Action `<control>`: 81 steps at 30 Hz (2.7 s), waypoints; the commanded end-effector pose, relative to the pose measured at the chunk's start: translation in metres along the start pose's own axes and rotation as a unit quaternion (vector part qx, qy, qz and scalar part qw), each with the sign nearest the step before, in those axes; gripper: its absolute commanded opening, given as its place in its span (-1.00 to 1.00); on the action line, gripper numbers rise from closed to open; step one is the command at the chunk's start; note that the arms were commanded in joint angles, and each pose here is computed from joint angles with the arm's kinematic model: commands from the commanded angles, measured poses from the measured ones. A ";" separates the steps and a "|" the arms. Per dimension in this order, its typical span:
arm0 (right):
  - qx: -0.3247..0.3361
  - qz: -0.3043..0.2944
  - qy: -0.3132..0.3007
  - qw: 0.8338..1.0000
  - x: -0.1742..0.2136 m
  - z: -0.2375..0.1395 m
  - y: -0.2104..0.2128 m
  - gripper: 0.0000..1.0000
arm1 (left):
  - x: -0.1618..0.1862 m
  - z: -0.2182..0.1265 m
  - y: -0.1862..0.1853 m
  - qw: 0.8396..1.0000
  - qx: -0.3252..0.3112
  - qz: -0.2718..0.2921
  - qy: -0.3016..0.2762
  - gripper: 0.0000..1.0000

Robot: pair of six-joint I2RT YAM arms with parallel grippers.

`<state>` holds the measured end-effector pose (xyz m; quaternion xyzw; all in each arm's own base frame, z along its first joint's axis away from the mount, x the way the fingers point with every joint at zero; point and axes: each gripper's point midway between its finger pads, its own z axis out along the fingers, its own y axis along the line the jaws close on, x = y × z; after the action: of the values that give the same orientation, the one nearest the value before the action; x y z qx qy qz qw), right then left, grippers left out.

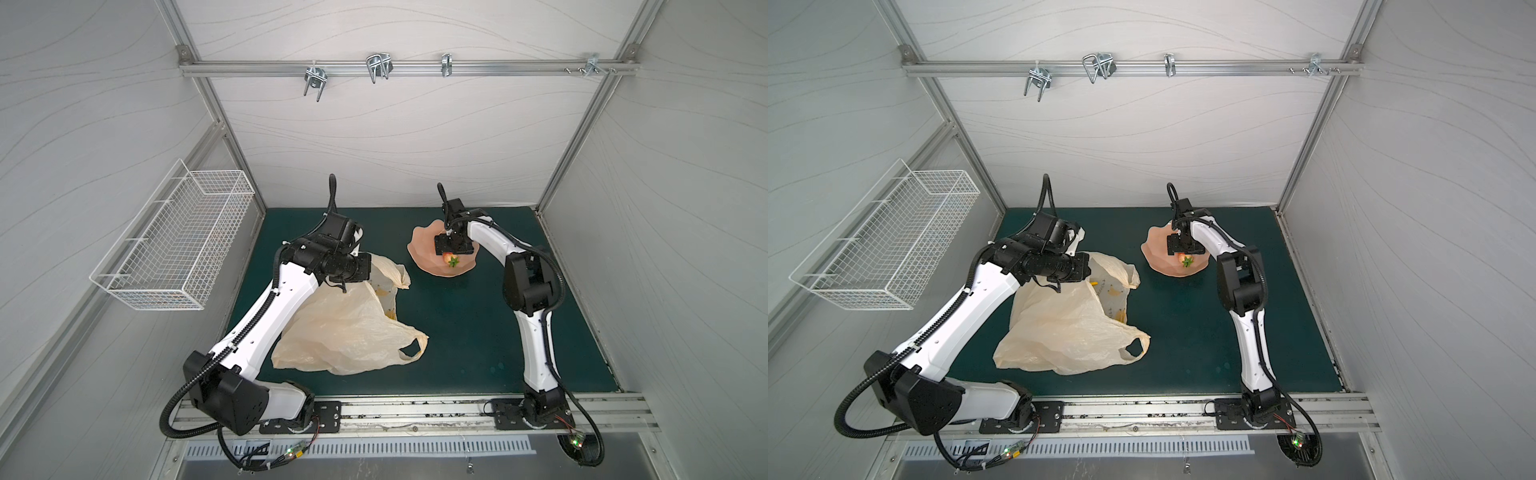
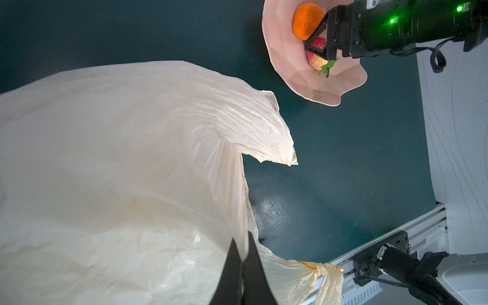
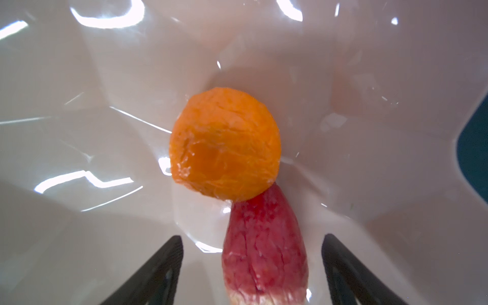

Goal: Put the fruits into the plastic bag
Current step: 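Lower the right gripper and close it on the pink strawberry, then lift the strawberry with the right gripper and carry it to the bag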

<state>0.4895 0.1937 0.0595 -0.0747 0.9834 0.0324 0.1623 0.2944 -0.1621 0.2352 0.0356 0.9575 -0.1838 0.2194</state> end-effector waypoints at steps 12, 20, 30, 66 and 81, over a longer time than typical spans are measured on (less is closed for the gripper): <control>0.018 -0.010 0.028 0.999 0.011 0.006 -0.011 0.07 | -0.007 -0.008 -0.003 1.000 -0.001 0.007 -0.015 -1.00; 0.005 -0.005 0.019 1.000 0.011 -0.005 -0.007 -0.23 | -0.007 -0.009 -0.003 1.000 0.000 0.006 -0.017 -1.00; -0.038 0.020 -0.033 0.999 -0.008 -0.051 0.006 -0.34 | -0.005 -0.012 -0.002 1.000 -0.001 0.005 -0.019 -1.00; -0.399 0.262 0.004 0.878 0.138 -0.144 0.070 -0.44 | -0.011 -0.010 -0.007 1.000 0.006 0.010 -0.021 -1.00; -0.430 0.254 0.061 0.864 0.175 -0.128 0.132 -0.46 | -0.011 -0.008 -0.008 1.000 0.010 0.005 -0.017 -1.00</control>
<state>0.2586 0.2681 0.1185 0.1199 0.8764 0.4646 0.0403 0.2934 -0.1616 0.2352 0.0352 0.9579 -0.1831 0.2181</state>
